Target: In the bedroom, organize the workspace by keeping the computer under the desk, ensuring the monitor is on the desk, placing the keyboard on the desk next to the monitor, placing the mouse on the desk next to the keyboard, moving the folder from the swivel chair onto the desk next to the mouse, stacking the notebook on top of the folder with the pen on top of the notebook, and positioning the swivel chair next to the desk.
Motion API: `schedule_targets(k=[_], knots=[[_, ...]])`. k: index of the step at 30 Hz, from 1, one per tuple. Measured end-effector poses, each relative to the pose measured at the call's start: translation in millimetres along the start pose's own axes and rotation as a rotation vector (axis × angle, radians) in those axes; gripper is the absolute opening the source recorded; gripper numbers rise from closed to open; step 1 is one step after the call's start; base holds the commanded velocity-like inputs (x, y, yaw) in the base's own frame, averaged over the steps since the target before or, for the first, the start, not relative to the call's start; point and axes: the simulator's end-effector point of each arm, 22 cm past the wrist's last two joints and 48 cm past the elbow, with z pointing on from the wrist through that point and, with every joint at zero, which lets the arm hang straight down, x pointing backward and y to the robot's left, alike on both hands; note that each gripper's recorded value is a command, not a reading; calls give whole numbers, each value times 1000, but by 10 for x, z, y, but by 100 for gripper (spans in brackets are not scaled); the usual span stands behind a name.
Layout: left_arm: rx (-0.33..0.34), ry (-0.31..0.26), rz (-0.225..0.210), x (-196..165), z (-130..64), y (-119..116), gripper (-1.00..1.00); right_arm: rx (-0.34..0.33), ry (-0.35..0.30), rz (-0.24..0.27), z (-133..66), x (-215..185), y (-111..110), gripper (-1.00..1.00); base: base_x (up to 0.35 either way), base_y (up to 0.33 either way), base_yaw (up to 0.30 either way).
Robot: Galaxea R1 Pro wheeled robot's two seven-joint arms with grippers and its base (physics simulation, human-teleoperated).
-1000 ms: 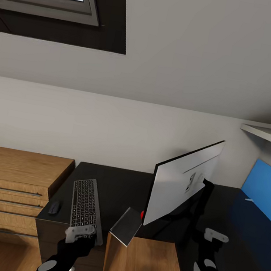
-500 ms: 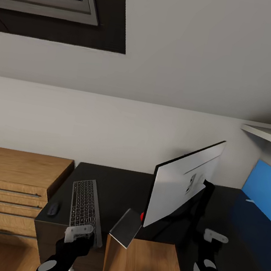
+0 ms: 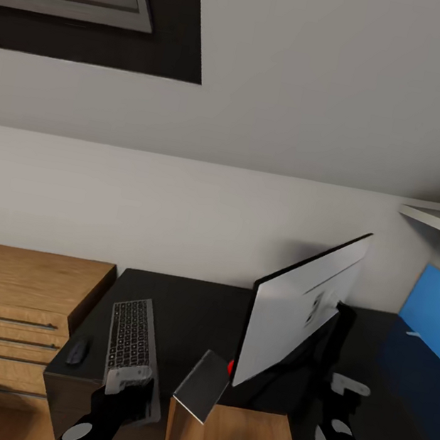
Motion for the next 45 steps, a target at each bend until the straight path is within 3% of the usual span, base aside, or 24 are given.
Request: schedule_targets(k=[10,19,45], knots=[[0,1,2,3,3,0,100,2,-4,0,9,-17,-13,100,85,-2,0],[1,0,2,4,1,-6,100,33,-11,-13,62,-53,-269,100,121,-69,0],[1,6,0,20,3,-4,100,40,-15,-17,74,-71,-329,100,96,-7,0]])
